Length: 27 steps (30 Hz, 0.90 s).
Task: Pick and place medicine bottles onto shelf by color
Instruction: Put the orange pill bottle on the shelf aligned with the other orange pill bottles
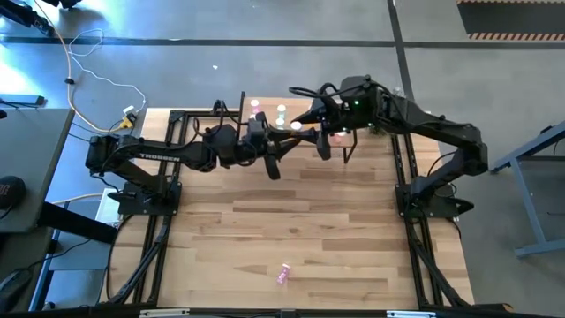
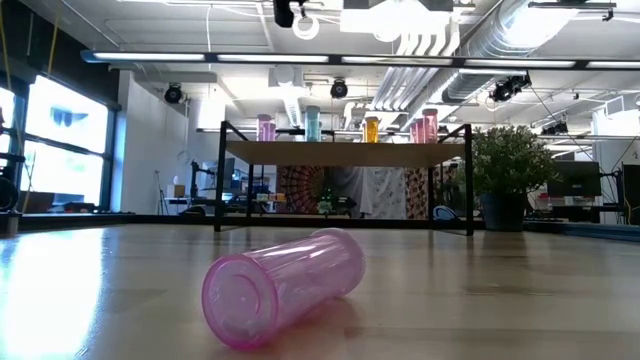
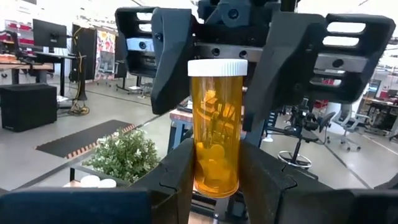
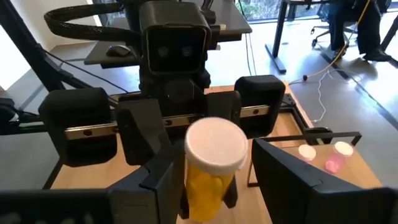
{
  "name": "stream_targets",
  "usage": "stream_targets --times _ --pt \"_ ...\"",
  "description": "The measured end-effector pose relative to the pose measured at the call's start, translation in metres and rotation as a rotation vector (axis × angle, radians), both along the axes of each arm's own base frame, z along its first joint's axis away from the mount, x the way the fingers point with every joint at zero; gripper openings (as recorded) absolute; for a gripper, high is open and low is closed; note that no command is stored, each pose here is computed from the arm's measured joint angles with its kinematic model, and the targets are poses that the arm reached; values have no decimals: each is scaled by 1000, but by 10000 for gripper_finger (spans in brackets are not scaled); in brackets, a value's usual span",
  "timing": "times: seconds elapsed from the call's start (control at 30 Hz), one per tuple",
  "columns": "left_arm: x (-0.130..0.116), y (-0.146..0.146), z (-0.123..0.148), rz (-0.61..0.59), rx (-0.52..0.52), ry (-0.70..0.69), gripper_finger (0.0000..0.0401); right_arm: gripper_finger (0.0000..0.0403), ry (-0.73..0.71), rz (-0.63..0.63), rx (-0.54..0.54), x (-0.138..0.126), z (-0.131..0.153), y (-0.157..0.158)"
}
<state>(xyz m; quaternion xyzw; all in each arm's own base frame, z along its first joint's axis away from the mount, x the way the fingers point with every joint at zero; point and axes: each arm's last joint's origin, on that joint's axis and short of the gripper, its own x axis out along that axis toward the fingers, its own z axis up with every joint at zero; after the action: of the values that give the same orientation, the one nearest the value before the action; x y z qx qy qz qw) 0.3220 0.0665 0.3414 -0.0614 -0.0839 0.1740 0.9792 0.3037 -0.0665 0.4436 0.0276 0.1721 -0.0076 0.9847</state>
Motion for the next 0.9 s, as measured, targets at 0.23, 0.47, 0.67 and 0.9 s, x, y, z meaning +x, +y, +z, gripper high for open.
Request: stream_targets --times 0.23,0.47,0.67,0.9 --pt "0 1 0 13 -1 -4 99 177 -16 1 -6 4 -1 -1" --pt "0 1 -1 21 -4 5 99 177 -33 -3 -9 2 3 -1" --pt "0 1 -2 28 5 26 99 174 -31 -12 -10 -2 5 0" --pt "0 1 -2 32 21 33 99 127 -10 -13 0 -3 3 0"
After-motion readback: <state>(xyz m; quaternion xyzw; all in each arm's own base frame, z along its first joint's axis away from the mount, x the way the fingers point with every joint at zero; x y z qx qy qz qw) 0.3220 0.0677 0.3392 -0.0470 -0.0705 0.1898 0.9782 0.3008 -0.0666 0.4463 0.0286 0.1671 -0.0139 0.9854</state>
